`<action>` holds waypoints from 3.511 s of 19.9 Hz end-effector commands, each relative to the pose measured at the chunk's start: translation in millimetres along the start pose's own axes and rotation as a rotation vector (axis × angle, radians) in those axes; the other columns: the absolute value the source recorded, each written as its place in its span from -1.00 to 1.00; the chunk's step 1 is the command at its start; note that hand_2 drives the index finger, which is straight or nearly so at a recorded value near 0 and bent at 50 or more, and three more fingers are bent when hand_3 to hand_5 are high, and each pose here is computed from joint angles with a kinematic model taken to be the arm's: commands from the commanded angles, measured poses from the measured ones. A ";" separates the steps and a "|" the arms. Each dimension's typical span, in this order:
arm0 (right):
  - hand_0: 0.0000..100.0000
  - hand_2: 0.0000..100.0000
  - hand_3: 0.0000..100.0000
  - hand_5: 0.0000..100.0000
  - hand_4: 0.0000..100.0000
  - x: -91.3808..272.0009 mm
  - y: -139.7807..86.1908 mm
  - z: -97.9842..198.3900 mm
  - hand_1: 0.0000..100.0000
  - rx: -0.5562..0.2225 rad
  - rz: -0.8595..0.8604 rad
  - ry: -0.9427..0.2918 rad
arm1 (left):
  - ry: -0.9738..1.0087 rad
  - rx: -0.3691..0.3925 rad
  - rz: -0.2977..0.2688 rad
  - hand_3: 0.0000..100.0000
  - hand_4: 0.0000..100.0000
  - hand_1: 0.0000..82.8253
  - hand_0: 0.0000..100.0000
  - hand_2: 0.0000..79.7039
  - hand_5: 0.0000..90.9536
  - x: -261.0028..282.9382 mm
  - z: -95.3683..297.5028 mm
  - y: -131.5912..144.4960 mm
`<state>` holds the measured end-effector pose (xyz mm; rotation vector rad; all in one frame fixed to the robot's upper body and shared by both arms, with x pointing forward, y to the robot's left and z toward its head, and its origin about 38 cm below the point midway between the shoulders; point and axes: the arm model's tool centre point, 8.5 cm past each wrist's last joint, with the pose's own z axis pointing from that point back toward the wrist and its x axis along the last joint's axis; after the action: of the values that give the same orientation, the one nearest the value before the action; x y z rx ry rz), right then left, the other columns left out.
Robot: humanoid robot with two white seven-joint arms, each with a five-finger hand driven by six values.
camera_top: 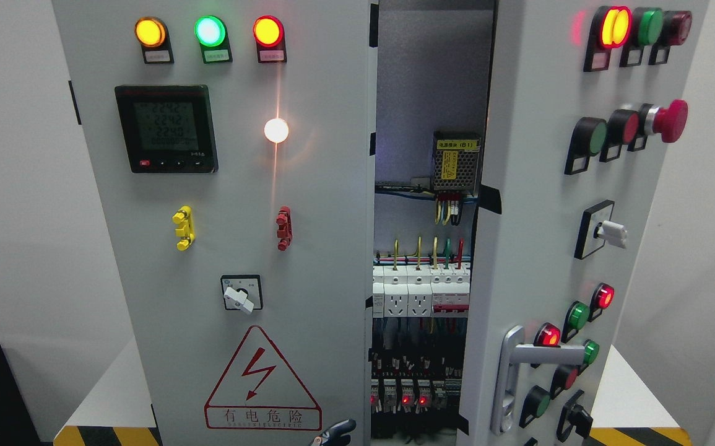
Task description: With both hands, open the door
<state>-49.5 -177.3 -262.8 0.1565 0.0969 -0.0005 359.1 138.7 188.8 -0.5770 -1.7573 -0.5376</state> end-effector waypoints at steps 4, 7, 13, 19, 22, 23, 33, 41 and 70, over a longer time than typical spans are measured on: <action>-1.00 -1.00 -1.00 -1.00 -1.00 -0.2 0.0 0.0 -1.00 0.000 0.000 0.000 | -0.165 -0.188 0.046 -1.00 -1.00 -1.00 -1.00 -1.00 -1.00 104.8 -38.0 2.6; -1.00 -1.00 -1.00 -1.00 -1.00 -0.2 0.0 0.0 -1.00 0.000 0.000 0.000 | -0.195 -0.212 0.082 -1.00 -1.00 -1.00 -1.00 -1.00 -1.00 126.0 -49.5 4.6; -1.00 -1.00 -1.00 -1.00 -1.00 -0.2 0.0 0.0 -1.00 0.000 0.000 0.000 | -0.237 -0.233 0.100 -1.00 -1.00 -1.00 -1.00 -1.00 -1.00 163.2 -61.2 14.6; -1.00 -1.00 -1.00 -1.00 -1.00 0.4 0.0 0.0 -1.00 0.000 0.000 -0.001 | -0.233 -0.327 0.116 -1.00 -1.00 -1.00 -1.00 -1.00 -1.00 200.2 -80.0 3.9; -1.00 -1.00 -1.00 -1.00 -1.00 -0.2 0.0 0.0 -1.00 0.000 0.000 0.000 | -0.247 -0.362 0.121 -1.00 -1.00 -1.00 -1.00 -1.00 -1.00 218.4 -86.7 -2.0; -1.00 -1.00 -1.00 -1.00 -1.00 -0.2 0.0 0.0 -1.00 0.000 0.000 0.000 | -0.244 -0.372 0.127 -1.00 -1.00 -1.00 -1.00 -1.00 -1.00 223.5 -89.1 -3.7; -1.00 -1.00 -1.00 -1.00 -1.00 0.4 0.0 0.0 -1.00 0.000 0.000 -0.001 | -0.186 -0.446 0.187 -1.00 -1.00 -1.00 -1.00 -1.00 -1.00 227.1 -115.7 -30.1; -1.00 -1.00 -1.00 -1.00 -1.00 -0.2 0.0 0.0 -1.00 0.000 0.000 0.000 | -0.173 -0.503 0.235 -1.00 -1.00 -1.00 -1.00 -1.00 -1.00 228.3 -123.5 -51.0; -1.00 -1.00 -1.00 -1.00 -1.00 0.4 0.0 0.0 -1.00 0.000 0.000 -0.001 | -0.167 -0.580 0.234 -1.00 -1.00 -1.00 -1.00 -1.00 -1.00 231.7 -130.8 -79.4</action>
<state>-49.5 -177.3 -262.8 0.1566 0.0968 -0.0005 361.1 33.9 440.5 -1.2170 -1.6723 -0.8256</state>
